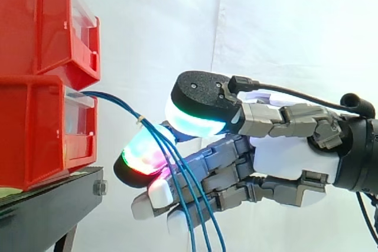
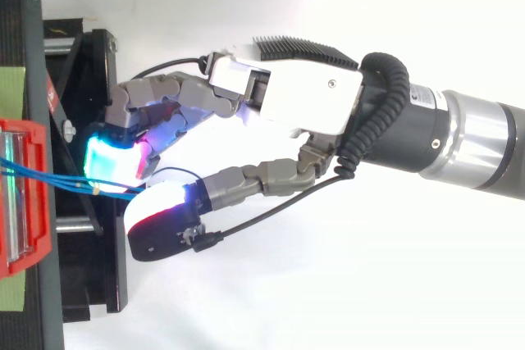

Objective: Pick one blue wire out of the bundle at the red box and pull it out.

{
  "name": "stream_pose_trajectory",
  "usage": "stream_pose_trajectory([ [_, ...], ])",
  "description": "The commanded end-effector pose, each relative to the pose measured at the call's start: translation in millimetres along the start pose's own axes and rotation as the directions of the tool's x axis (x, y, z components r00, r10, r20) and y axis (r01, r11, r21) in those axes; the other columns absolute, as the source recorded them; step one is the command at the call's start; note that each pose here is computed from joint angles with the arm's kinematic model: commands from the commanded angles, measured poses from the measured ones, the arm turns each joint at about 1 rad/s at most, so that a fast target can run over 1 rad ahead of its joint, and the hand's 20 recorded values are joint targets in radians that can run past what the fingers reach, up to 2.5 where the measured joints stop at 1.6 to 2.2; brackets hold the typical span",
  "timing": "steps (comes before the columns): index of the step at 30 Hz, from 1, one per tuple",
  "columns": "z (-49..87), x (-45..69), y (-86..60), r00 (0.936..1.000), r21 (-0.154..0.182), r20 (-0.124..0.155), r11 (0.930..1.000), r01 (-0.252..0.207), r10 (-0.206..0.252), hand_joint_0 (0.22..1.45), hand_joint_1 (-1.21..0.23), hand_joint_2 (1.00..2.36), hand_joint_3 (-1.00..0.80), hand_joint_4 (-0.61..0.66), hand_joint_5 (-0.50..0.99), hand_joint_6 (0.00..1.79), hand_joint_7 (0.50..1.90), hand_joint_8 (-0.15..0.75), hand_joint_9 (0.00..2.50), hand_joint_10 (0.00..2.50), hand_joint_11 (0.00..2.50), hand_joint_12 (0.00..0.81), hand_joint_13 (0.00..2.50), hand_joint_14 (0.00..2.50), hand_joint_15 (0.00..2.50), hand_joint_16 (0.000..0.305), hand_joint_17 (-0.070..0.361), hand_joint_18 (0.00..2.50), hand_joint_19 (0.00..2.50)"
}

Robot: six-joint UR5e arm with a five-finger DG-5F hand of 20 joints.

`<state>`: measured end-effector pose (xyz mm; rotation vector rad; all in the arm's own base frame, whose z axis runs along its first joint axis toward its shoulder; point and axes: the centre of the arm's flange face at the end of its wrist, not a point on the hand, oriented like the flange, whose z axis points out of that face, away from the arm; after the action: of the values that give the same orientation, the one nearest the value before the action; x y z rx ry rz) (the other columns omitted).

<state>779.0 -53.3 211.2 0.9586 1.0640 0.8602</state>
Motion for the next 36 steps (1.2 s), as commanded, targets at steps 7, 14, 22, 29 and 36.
stream_pose_trajectory([
  [7,2.9,2.8,5.5,1.0000,-0.008,0.000,1.0000,-0.004,0.004,0.60,-0.69,1.02,-0.31,0.26,-0.17,0.75,1.02,0.387,0.81,0.01,0.49,0.456,0.70,0.01,0.30,0.063,0.143,0.73,0.43],
  [14,3.7,3.7,7.4,1.0000,-0.009,-0.002,1.0000,-0.003,0.003,0.60,-0.71,1.02,-0.24,0.25,-0.19,0.83,0.97,0.387,0.80,0.01,0.51,0.456,0.71,0.01,0.30,0.063,0.143,0.75,0.43],
  [22,4.3,4.8,8.8,1.0000,-0.013,-0.001,0.9999,0.001,-0.001,0.59,-0.70,1.02,-0.17,0.27,-0.20,0.88,0.91,0.391,0.83,0.01,0.58,0.460,0.74,0.01,0.32,0.064,0.144,0.78,0.44],
  [29,4.7,5.8,10.0,1.0000,-0.012,-0.003,0.9999,0.000,0.000,0.56,-0.67,1.01,-0.33,0.29,-0.18,0.88,0.99,0.418,0.91,0.02,0.59,0.476,0.79,0.01,0.34,0.065,0.145,0.82,0.46],
  [36,6.5,4.4,11.9,1.0000,-0.014,-0.001,0.9999,-0.001,0.001,0.56,-0.69,1.01,-0.38,0.31,-0.15,0.90,1.08,0.436,1.01,0.02,0.66,0.483,0.85,0.01,0.36,0.063,0.143,0.86,0.47],
])
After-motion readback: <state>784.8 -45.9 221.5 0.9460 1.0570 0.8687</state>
